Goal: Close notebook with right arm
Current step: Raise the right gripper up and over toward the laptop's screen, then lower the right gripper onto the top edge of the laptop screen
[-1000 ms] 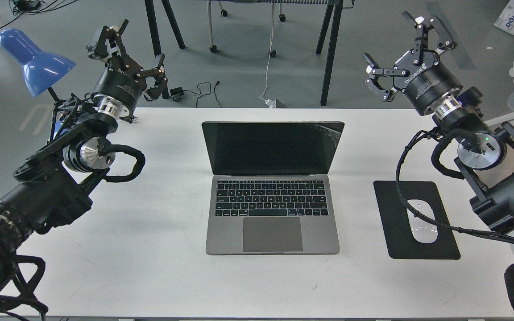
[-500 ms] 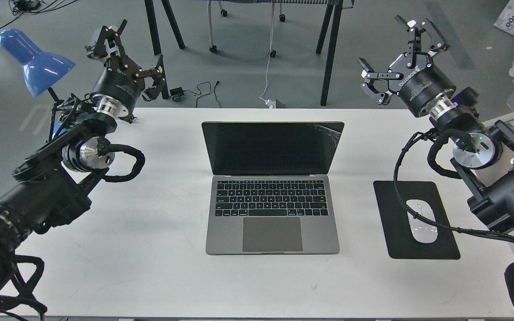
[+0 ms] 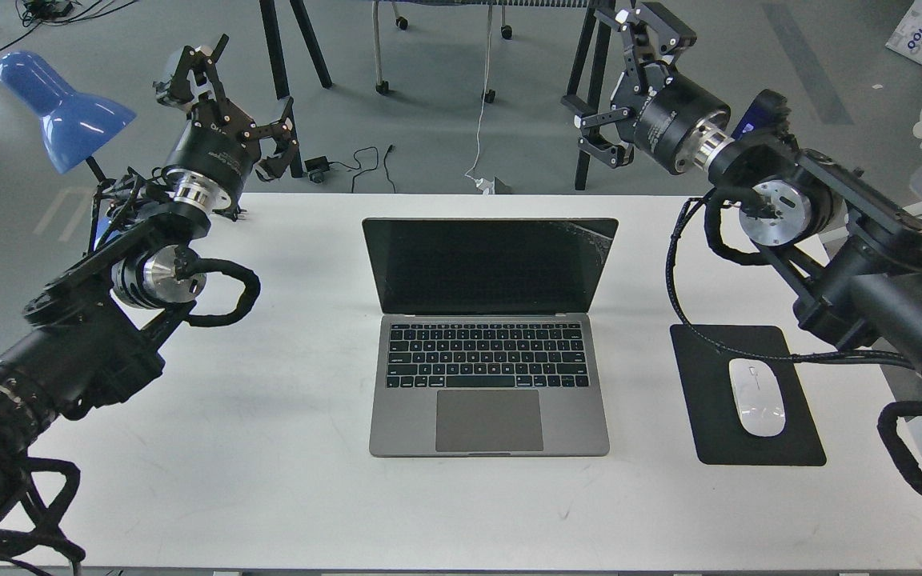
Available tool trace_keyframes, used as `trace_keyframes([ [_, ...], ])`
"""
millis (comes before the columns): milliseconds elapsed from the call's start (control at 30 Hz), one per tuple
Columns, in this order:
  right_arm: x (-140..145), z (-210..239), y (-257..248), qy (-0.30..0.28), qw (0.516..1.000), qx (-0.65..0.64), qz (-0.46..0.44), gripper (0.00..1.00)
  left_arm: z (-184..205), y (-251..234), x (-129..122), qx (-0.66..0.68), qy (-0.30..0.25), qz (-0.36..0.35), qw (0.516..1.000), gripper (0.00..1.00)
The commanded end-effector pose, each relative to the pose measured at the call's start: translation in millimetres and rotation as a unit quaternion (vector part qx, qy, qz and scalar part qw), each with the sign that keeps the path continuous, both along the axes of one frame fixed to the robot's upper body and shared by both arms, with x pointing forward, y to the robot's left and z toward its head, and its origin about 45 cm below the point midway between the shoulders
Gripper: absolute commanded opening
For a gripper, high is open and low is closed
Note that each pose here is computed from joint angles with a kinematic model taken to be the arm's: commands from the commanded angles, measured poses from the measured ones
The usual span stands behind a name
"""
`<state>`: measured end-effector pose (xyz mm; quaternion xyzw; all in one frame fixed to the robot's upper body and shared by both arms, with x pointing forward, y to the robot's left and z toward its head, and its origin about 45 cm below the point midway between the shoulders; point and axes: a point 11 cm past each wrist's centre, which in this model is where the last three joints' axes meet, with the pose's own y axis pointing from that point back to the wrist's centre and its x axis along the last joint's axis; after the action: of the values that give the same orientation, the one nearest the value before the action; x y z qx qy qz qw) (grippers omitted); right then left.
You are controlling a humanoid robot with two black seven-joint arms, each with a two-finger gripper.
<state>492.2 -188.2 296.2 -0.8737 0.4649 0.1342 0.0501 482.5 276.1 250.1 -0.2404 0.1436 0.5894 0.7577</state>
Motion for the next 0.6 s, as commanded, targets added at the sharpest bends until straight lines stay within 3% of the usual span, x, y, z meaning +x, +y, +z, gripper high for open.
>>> trace_keyframes([
  [0, 7, -9, 13, 0.01, 1.0, -0.029, -0.007, 1.0, 0, 1, 0, 0.0, 0.0, 0.0, 1.0, 1.0],
  [300, 16, -25, 23, 0.034, 0.997, -0.041, -0.047, 1.0, 0, 0, 0, 0.0, 0.0, 0.0, 1.0, 1.0],
  [567, 12, -35, 27, 0.05, 0.996, -0.076, -0.027, 1.0, 0, 0, 0, -0.001, 0.0, 0.0, 1.0, 1.0],
])
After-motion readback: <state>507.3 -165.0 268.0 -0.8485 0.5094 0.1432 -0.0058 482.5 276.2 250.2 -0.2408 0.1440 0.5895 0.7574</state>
